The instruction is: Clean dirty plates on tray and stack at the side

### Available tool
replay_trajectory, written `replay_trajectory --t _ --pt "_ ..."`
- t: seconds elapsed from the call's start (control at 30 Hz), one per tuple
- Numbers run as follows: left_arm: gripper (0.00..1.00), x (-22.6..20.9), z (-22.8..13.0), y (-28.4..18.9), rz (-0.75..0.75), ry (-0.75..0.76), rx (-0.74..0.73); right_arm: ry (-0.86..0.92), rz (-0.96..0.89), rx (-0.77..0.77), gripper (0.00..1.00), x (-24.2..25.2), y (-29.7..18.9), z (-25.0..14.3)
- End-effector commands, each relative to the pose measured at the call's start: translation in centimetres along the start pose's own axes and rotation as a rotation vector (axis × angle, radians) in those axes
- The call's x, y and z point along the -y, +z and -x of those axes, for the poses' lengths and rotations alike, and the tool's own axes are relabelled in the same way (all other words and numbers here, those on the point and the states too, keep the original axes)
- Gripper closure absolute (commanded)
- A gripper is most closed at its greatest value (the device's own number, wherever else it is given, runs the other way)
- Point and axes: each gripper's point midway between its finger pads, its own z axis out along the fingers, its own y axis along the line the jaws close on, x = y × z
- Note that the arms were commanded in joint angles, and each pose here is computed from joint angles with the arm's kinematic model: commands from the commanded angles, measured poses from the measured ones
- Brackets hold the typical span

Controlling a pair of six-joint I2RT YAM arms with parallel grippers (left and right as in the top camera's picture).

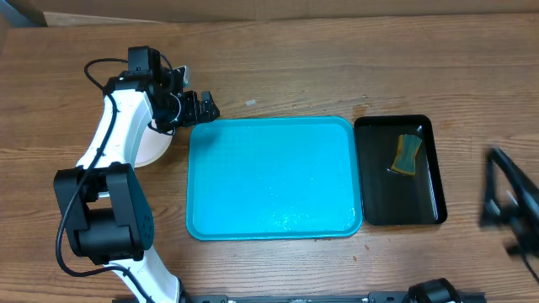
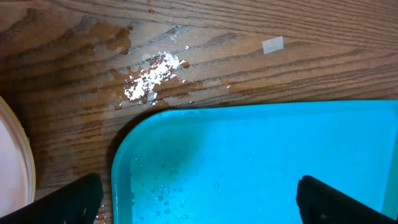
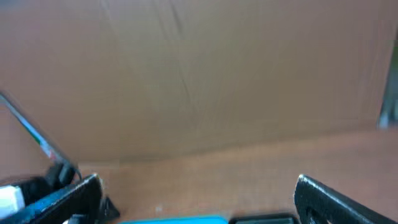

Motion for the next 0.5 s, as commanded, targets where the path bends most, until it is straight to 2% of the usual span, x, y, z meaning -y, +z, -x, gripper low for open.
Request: replay_trajectory --t 0.0,0.23,0.47 --pt "0.00 0.0 0.1 0.0 0.006 -0.011 0.004 -0.122 -0.019 0.097 0.00 0.7 -1.3 0.3" --pt "0.00 -0.1 0.1 0.0 0.007 -0.011 0.004 -0.157 -0.017 0.379 0.00 1.3 0.0 0.2" --pt "0.00 -0.1 0.1 0.0 0.007 -0.011 0.004 -0.182 0.123 0.570 0.00 0.9 3.0 -4.5"
